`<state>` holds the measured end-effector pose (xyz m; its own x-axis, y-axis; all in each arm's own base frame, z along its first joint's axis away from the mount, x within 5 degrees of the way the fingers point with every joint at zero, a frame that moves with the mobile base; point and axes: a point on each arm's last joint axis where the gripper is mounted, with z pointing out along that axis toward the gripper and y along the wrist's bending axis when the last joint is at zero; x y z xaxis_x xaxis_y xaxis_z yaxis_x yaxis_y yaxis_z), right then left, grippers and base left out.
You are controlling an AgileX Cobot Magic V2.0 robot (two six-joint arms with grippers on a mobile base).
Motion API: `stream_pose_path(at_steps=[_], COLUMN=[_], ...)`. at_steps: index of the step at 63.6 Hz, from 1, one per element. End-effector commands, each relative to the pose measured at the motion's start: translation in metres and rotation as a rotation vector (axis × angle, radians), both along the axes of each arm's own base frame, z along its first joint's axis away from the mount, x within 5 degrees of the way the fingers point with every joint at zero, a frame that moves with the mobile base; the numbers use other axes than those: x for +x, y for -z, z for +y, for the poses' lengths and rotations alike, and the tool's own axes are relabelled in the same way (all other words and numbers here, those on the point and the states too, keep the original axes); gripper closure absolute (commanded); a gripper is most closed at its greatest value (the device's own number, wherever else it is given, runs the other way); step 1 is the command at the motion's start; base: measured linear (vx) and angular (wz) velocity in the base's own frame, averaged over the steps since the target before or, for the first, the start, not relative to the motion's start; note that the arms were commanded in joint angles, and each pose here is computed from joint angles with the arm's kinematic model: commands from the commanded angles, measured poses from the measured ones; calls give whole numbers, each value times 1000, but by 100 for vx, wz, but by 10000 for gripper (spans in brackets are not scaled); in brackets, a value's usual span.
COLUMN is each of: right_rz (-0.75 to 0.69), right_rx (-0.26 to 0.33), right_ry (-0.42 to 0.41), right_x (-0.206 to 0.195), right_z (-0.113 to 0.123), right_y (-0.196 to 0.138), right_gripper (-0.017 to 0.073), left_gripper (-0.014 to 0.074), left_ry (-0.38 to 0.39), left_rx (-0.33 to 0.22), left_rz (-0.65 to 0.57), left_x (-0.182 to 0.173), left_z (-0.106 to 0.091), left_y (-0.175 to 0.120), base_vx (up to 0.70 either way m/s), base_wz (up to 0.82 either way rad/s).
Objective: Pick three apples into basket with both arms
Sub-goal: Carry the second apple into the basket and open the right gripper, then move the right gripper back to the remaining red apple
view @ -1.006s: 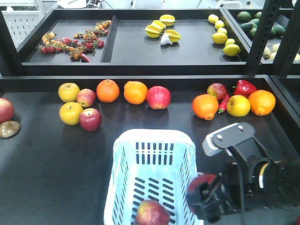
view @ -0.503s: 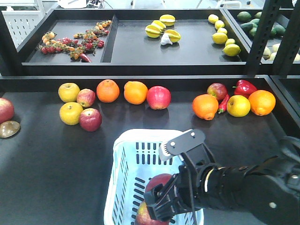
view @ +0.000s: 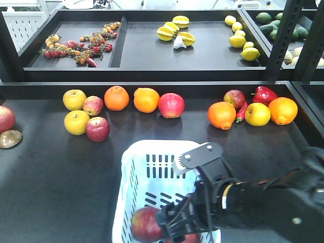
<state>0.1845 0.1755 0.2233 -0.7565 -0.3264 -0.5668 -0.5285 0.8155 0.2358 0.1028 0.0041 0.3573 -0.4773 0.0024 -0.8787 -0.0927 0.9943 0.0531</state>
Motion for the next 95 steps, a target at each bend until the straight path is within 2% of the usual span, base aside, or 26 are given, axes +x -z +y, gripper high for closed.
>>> stream_pose_path(at_steps=[1,8,14,26,32,36,41,48,65,81,95], right_rz=[-8,27,21,53,94,113,138,143,208,318,337], right_rx=[38,-12,-63,-219,-293,-321,-320,-316,-333,-343,-344], right_ry=[76,151,257,472,608,678,776,856,986,1006,1004], right_x=[4,7,12,16,13,10,4,-1,-6,2,11], right_z=[-17,-48,-83,-149,-186,-203,-222,-237,-263,-275,-280], right_y=[-22,-30,-37,-38,-35,-31,-25,-15,7,33,49], right_gripper=[-77,-66,-60,-53,-50,-47,-44,-41,-40,-35,-35], left_gripper=[8,8,8,8,8,8,8,8,8,8,8], left_ry=[13,13,13,13,13,13,13,13,13,13,13], left_rx=[4,4,4,4,4,4,4,4,4,4,4], left_rz=[-73,-73,-73,-73,-73,-73,-73,-73,-73,-73,-73], left_x=[2,2,2,2,2,2,2,2,2,2,2], left_z=[-1,-1,-1,-1,-1,-1,-1,-1,-1,-1,-1], left_y=[-11,-11,-11,-11,-11,-11,-11,-11,-11,-11,-11], base_vx=[0,0,0,0,0,0,0,0,0,0,0], base_wz=[0,0,0,0,0,0,0,0,0,0,0])
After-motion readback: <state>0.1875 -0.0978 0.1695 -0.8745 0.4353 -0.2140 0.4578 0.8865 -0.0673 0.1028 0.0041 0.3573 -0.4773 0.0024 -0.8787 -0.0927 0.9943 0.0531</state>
